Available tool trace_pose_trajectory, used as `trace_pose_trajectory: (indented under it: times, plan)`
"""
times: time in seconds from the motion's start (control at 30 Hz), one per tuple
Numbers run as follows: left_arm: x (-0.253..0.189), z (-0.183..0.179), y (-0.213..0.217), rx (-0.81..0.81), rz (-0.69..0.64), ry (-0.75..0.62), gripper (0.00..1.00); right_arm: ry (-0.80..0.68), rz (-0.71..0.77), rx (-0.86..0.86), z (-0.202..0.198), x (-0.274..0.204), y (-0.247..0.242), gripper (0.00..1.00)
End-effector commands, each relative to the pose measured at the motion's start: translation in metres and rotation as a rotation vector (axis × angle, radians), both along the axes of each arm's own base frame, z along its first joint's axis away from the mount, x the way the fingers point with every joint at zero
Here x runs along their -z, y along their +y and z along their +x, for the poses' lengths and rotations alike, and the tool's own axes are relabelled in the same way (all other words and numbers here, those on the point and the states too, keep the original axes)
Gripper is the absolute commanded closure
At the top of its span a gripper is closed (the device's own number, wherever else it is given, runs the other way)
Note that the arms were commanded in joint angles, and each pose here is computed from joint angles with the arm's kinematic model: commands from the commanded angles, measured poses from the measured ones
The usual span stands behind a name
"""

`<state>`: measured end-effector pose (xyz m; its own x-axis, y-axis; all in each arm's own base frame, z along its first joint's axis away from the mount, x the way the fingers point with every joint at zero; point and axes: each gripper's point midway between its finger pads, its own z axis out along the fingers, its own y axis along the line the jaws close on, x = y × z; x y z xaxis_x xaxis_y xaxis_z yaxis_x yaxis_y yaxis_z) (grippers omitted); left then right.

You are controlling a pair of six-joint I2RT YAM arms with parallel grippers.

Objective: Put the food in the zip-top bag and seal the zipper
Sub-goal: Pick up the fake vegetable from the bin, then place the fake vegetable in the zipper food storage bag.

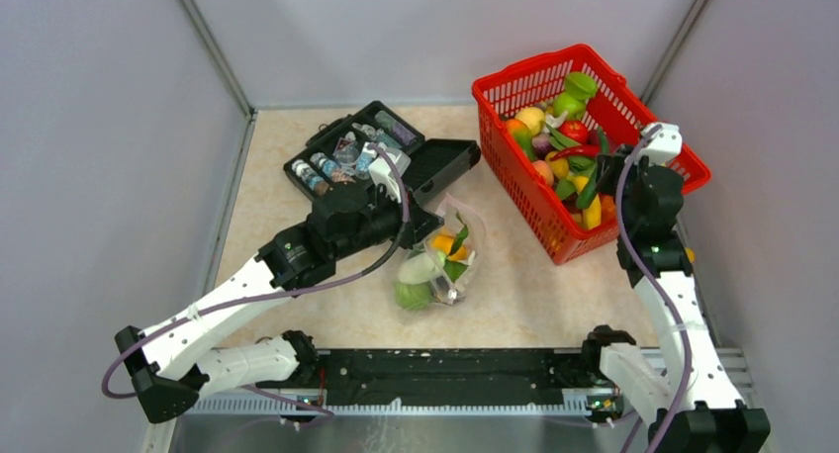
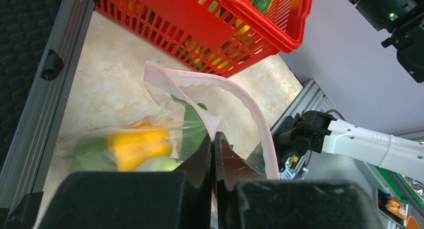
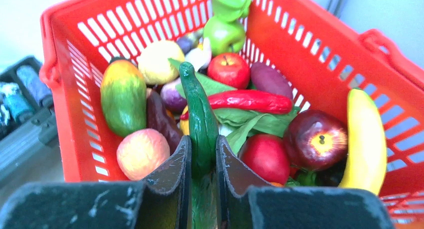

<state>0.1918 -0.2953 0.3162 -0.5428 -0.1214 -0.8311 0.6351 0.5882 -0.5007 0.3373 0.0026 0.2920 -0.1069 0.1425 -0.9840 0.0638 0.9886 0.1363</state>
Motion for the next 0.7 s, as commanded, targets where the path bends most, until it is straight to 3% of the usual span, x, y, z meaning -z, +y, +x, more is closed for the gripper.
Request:
trace_pose_trajectory:
  times: [0.0, 0.4, 0.67]
  plan:
    - [-0.013, -0.001, -0.001, 0.003, -0.046, -0.026, 1.0, -0.16, 0.096, 0.058, -0.003, -0.033, -0.005, 1.0]
    - [-0.02, -0.004, 0.005, 0.006, -0.057, -0.063, 1.0, -0.586, 0.207, -0.053, -0.064, -0.123, 0.009, 1.0]
    - [-0.018, 0.004, 0.004, -0.033, -0.076, -0.077, 1.0, -0.67, 0.318, -0.393, -0.099, -0.152, 0.065, 1.0]
